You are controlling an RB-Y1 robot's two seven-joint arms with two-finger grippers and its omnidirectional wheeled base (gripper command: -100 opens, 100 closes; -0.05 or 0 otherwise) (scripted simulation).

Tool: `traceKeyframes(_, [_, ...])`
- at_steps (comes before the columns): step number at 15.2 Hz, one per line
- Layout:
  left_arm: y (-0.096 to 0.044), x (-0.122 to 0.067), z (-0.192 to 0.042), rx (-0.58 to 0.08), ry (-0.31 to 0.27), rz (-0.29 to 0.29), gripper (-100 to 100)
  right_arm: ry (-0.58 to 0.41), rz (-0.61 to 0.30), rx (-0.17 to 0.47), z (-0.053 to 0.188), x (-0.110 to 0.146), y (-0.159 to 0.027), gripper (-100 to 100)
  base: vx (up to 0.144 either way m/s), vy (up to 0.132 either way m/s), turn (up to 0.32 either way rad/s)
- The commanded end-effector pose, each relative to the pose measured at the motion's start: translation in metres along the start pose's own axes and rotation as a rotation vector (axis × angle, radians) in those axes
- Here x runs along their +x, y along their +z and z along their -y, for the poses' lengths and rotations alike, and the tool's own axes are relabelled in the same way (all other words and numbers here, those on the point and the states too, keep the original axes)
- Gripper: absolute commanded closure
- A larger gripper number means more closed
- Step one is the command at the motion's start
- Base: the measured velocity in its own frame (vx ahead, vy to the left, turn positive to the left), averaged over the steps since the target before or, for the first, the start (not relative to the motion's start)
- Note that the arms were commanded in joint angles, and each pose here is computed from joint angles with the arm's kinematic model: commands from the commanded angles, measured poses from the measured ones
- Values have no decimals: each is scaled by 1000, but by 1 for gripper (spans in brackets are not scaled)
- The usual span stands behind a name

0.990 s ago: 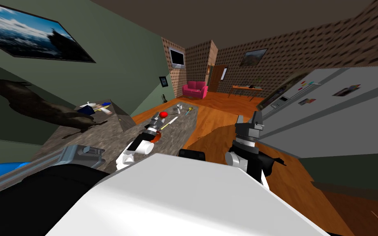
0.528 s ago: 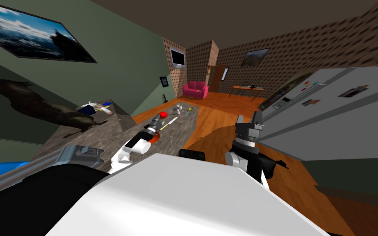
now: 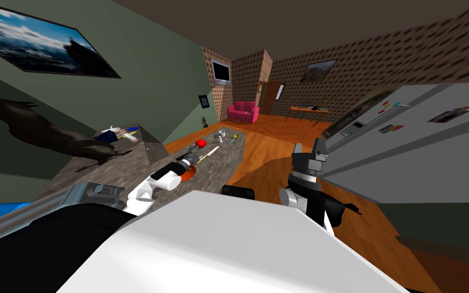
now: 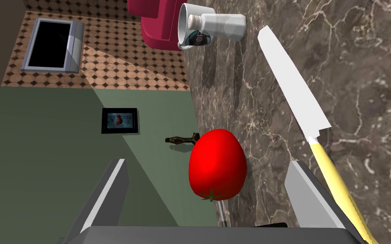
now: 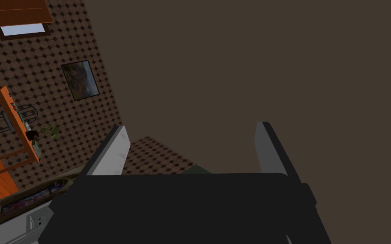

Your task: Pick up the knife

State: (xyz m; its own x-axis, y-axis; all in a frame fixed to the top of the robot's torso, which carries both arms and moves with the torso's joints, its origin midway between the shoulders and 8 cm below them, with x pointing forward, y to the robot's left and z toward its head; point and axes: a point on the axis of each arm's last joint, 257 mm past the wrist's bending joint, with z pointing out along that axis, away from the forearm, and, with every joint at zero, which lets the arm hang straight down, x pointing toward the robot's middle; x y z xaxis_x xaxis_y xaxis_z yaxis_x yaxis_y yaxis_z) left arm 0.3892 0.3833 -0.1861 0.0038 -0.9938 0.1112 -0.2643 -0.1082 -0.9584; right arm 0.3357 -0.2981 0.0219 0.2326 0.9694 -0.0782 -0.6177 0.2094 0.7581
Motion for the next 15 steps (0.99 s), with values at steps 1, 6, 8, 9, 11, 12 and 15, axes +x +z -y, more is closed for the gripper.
traceKeyframes(1, [-1,-9,-14,-65,-24,12,-100,0,0,0,0,0,0,0,52,-24,14])
traceKeyframes(6, [-6,-33,-42,-204,-91,46,-100,0,0,0,0,0,0,0,62,-37,6])
traceKeyframes(8, [-10,-44,-53,-265,-124,68,-100,0,0,0,0,0,0,0,43,-29,0])
traceKeyframes(9, [-11,-45,-57,-282,-127,71,-100,0,0,0,0,0,0,0,54,-40,-4])
traceKeyframes(11, [-17,-57,-70,-350,-166,98,-100,0,0,0,0,0,0,0,84,-42,-5])
traceKeyframes(12, [-17,-57,-70,-351,-166,97,-100,0,0,0,0,0,0,0,64,-27,0])
traceKeyframes(15, [-29,-80,-88,-456,-239,157,-100,0,0,0,0,0,0,0,73,-34,-15])
